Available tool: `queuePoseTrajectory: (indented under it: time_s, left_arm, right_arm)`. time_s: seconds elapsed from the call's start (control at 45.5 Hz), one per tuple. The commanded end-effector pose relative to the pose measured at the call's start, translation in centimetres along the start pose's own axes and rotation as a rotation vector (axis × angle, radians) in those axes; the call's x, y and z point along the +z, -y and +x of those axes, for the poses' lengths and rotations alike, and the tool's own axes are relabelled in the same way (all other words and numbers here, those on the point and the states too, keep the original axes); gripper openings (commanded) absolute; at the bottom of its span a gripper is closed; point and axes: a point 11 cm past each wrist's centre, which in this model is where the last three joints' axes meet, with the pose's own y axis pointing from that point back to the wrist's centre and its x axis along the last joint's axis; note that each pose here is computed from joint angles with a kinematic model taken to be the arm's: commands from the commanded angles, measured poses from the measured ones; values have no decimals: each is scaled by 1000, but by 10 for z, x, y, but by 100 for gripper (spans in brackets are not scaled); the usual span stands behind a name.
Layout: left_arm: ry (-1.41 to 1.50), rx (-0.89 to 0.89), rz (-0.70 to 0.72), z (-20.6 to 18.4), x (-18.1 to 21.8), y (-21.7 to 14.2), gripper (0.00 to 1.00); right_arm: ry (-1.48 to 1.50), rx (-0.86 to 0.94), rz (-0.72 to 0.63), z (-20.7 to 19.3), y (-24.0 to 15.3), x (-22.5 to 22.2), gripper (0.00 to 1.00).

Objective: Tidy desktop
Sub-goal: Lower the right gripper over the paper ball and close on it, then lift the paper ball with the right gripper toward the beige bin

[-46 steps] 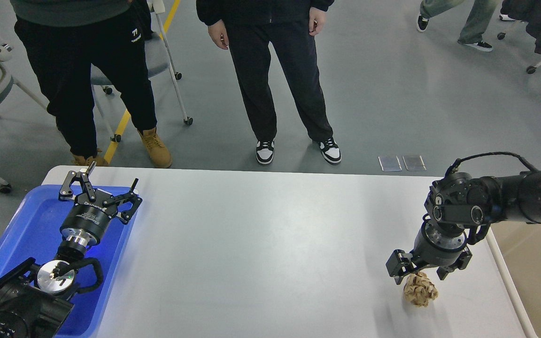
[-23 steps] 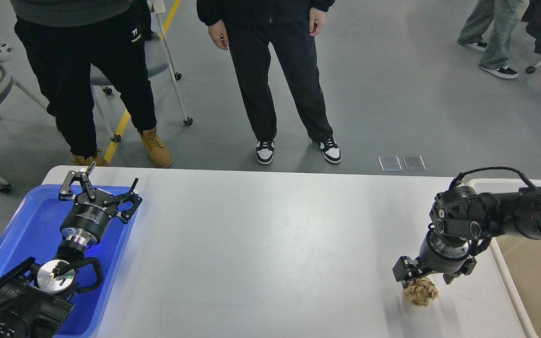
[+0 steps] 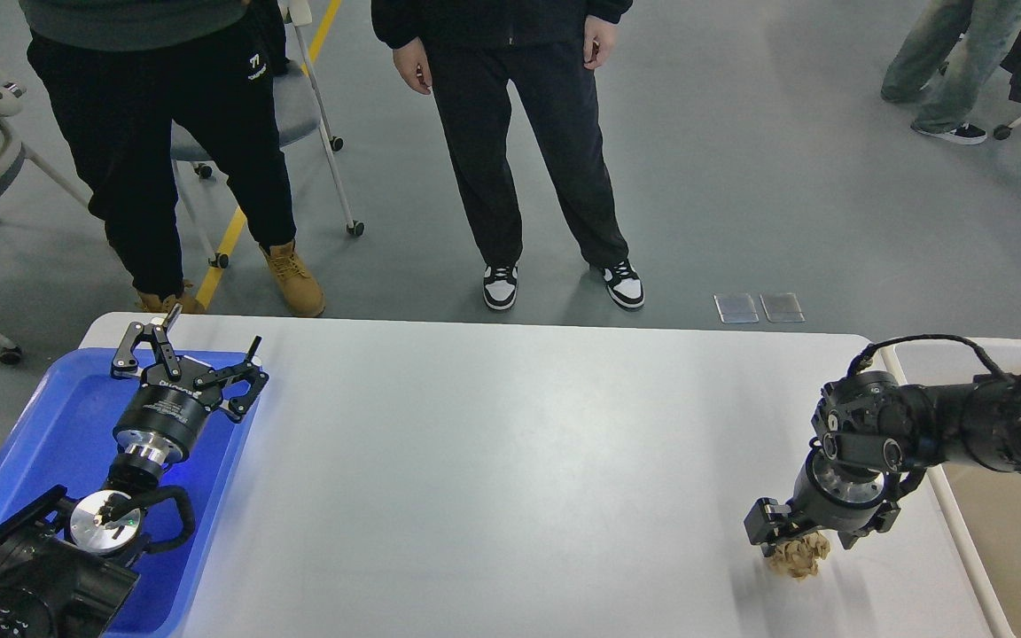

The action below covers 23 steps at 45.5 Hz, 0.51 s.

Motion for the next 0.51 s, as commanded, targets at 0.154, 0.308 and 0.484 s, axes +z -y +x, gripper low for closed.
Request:
queuePoseTrajectory:
  time_s: [0.154, 0.308, 0.484]
  left_arm:
    - [0, 0, 0, 0, 0, 0, 100]
    - [0, 0, 0, 0, 0, 0, 100]
    - [0, 0, 0, 0, 0, 0, 100]
  right_arm:
    - [6, 20, 11, 0, 3, 2, 34]
    - [0, 22, 21, 1, 1, 3, 0]
    - [7, 22, 18, 2, -4, 9, 0]
